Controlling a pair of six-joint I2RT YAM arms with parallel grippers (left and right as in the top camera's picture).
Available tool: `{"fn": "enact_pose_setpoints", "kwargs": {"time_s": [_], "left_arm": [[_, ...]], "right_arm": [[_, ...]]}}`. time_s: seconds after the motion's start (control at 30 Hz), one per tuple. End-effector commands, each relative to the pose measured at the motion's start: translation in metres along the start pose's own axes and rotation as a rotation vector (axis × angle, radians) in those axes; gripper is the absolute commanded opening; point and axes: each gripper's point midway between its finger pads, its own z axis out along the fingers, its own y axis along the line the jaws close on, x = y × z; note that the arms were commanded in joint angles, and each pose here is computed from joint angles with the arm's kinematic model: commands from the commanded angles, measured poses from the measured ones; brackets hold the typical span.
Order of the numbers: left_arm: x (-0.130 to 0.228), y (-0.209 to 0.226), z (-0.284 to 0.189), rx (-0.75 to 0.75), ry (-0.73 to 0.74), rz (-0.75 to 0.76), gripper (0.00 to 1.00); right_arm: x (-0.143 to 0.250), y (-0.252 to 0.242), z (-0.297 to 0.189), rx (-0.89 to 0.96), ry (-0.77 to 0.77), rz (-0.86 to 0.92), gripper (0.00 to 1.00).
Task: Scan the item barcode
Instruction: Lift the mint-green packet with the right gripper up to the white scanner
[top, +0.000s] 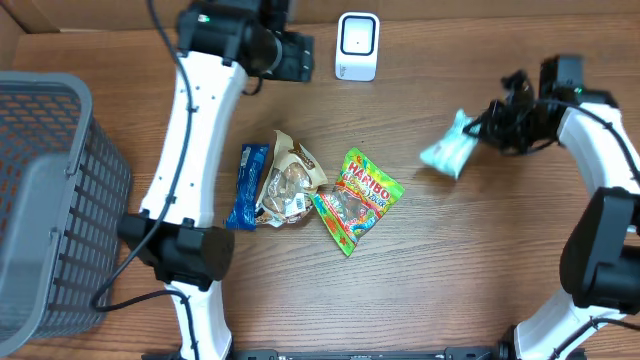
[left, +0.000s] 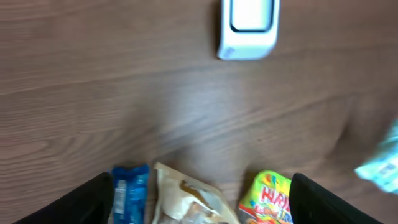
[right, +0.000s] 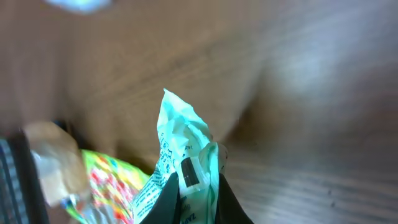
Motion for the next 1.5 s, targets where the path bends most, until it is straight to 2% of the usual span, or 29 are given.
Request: {"fn": "enact_pose_setpoints", "kwargs": {"time_s": [0.0,0.1,0.17,0.3,0.4,0.6,0.7,0.83,1.13,1.33,1.47], "left_arm": [[-0.022,0.002,-0.076,0.013,-0.181,-0.019,0.84],[-0.025,0.014,-0.102,-0.029,-0.238,-0.035,0.89],[-0.026,0.018,-0.11,-0.041,-0.255,-0.04,1.0],[-0.022,0.02,-0.109,-0.048,-0.239,-0.042,1.0],[-0.019,0.034,-0.109,-0.126,-0.232,-0.052,1.0],[-0.021,0.074,-0.119,-0.301,-0.256,-0.094,1.0],[-0.017,0.098,-0.124,-0.384,-0.248,-0.125,1.0],[-0.015,0.115,-0.128,-0.419,-0.243,-0.152,1.0],[-0.015,0.117,-0.129,-0.421,-0.243,-0.157,1.0],[-0.015,0.117,-0.129,-0.421,-0.244,-0.157,1.0],[-0.015,0.117,-0.129,-0.421,-0.244,-0.157,1.0]], "right_arm": [[-0.038,0.041,-0.039,0.082,-0.179,-0.045,0.04],[-0.059,0.063,-0.042,0.216,-0.299,-0.135,0.04],[-0.072,0.079,-0.042,0.319,-0.404,-0.202,0.04],[-0.092,0.119,-0.052,0.507,-0.644,-0.318,0.04],[-0.105,0.164,-0.072,0.615,-0.853,-0.447,0.04],[-0.129,0.238,-0.083,0.627,-1.087,-0.746,0.04],[-0.139,0.255,-0.071,0.625,-1.133,-0.891,0.04],[-0.145,0.261,-0.039,0.636,-1.143,-1.036,0.04],[-0.145,0.257,0.032,0.655,-1.088,-1.287,0.04],[-0.134,0.277,0.046,0.51,-1.09,-1.383,0.04],[-0.131,0.277,0.054,0.487,-1.081,-1.4,0.04]]}}
